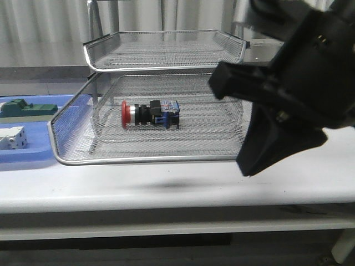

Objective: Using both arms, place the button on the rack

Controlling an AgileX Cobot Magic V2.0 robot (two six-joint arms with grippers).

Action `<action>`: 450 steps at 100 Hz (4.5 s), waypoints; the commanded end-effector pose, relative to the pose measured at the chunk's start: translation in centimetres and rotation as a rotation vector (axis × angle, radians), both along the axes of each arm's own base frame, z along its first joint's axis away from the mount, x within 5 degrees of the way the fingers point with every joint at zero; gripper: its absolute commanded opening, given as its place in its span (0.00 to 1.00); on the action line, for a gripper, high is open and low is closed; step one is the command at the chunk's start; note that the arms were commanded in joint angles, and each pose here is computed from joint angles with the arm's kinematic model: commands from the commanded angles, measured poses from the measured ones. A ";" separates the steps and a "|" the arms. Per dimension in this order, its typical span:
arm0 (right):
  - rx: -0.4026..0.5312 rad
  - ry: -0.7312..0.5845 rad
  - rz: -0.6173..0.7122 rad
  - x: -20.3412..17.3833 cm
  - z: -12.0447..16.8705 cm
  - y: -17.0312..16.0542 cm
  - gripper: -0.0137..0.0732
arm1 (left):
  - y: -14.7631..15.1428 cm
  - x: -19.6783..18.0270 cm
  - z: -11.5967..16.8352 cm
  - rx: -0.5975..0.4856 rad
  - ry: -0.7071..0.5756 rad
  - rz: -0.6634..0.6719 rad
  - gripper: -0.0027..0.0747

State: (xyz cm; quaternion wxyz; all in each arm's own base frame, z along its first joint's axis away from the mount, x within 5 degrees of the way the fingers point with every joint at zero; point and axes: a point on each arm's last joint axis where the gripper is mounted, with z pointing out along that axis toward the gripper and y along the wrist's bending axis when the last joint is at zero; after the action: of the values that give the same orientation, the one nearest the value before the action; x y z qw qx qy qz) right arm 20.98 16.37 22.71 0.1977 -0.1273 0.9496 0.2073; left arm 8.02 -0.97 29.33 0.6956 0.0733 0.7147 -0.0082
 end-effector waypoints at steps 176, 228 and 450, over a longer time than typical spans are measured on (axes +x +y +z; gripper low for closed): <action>0.016 -0.398 -0.045 14.7 0.1 5.6 0.09 | 0.2 0.0 1.5 -0.033 -0.087 0.021 0.01; -0.031 -0.298 0.003 12.8 2.0 4.8 0.09 | 0.2 0.0 1.5 -0.033 -0.087 0.021 0.01; -0.004 -0.942 -0.324 -12.4 10.4 -14.4 0.09 | 0.2 0.0 1.5 -0.033 -0.087 0.021 0.01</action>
State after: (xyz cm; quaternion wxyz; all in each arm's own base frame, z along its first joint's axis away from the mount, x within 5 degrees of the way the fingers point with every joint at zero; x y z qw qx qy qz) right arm 8.53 2.04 31.67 0.5977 -0.0594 0.7937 0.0964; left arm 8.02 -0.97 29.33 0.6956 0.0733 0.7147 -0.0082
